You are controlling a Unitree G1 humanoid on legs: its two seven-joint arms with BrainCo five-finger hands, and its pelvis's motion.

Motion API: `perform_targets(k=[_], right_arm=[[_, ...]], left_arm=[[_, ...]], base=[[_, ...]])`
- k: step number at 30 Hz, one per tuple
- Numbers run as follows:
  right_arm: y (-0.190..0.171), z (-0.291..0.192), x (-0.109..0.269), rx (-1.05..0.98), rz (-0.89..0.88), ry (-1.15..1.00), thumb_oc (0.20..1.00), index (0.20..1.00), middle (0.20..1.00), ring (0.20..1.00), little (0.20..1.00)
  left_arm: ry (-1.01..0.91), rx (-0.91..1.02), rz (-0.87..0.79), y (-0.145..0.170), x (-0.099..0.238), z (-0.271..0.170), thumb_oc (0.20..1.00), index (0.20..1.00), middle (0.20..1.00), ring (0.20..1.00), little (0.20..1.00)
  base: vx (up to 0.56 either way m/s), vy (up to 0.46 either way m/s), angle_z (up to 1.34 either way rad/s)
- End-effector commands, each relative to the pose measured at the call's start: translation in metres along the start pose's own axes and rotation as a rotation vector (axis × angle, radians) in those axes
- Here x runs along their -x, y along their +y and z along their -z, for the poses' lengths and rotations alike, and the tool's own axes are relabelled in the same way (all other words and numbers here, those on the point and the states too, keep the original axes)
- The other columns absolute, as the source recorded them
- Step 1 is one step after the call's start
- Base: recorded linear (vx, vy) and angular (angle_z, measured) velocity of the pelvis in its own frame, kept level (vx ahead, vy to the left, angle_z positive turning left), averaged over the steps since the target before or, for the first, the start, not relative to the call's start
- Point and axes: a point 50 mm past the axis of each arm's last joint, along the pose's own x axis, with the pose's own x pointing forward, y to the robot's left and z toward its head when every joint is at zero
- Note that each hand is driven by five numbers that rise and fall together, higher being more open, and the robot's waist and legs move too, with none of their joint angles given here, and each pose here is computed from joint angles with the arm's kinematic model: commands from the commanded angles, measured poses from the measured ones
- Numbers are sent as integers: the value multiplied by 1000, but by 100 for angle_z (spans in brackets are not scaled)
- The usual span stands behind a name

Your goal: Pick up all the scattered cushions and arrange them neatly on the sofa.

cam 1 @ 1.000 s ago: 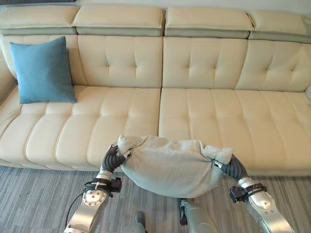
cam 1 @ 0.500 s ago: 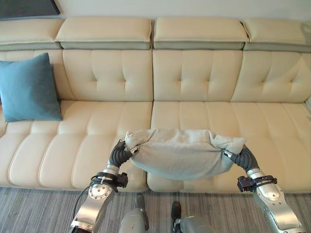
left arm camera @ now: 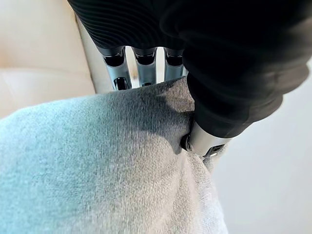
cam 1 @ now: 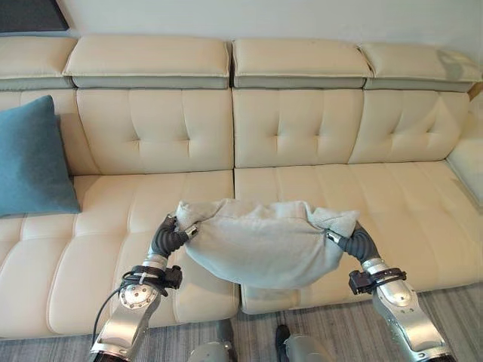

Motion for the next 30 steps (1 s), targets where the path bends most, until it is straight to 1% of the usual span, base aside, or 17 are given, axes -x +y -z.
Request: perform_targets(k=[1,5,7,9,11,12,14,18,20,21,22,25,26,27,28,29,30], right_arm=[[2,-56,-21,14,1,-304,200,200,200,200,200],[9,-89,-42,66,-6,-437,200,200,200,200,200],[10,-92,-45,69,-5,-448,200,200,200,200,200],[13,-104,-55,58,-9,-482,200,200,200,200,200],[22,-119,-70,25,-11,-521,200,200,200,200,200],[22,-119,-71,25,-10,-523,200,200,200,200,200],[29,-132,-86,-19,-5,-541,200,200,200,200,200],[37,-141,-115,-86,22,-499,200,200,200,200,200],[32,-144,-128,-73,52,-468,200,200,200,200,200],[31,-146,-129,-73,54,-471,200,200,200,200,200],[27,-152,-141,-56,81,-449,200,200,200,200,200],[16,-172,-155,-22,138,-455,200,200,200,200,200],[12,-178,-157,-12,155,-460,200,200,200,200,200],[12,-179,-158,-12,156,-462,200,200,200,200,200],[-4,-209,-163,62,225,-518,639,639,639,639,639],[-4,-210,-163,62,226,-520,856,856,856,856,856],[-10,-222,-163,90,253,-548,1000,1000,1000,1000,1000]], left_arm=[[-219,-30,-21,3,-7,-37,200,200,200,200,200],[-295,-16,-92,2,-21,-51,200,200,200,200,200],[-306,-15,-100,1,-23,-53,200,200,200,200,200],[-348,2,-127,1,-32,-63,200,200,200,200,200],[-426,26,-156,-2,-47,-84,200,200,200,200,200],[-428,26,-157,-2,-48,-84,200,200,200,200,200],[-509,35,-169,-6,-63,-108,200,200,200,200,200],[-576,4,-178,-12,-91,-140,200,200,200,200,200],[-590,-23,-170,-16,-104,-154,200,200,200,200,200],[-594,-22,-170,-17,-105,-155,200,200,200,200,200],[-594,-49,-173,-20,-118,-166,200,200,200,200,200],[-606,-90,-215,-19,-136,-189,200,200,200,200,200],[-606,-100,-227,-18,-140,-193,222,222,222,222,222],[-609,-100,-227,-18,-140,-195,501,501,501,501,501],[-614,-119,-275,-12,-150,-211,1000,1000,1000,1000,1000],[-616,-119,-275,-12,-150,-212,1000,1000,1000,1000,1000],[-618,-133,-299,-5,-152,-217,1000,1000,1000,1000,1000]], base=[[48,-16,18],[60,-55,32],[42,-64,10],[33,-68,14],[9,-57,20],[-18,-68,14],[-39,-57,12],[-98,-29,8],[-85,-15,4],[-87,-19,11],[-77,-23,10],[-61,-31,6],[-10,-20,12],[-4,-37,16],[-18,-32,16],[-12,-34,10],[21,-13,11]])
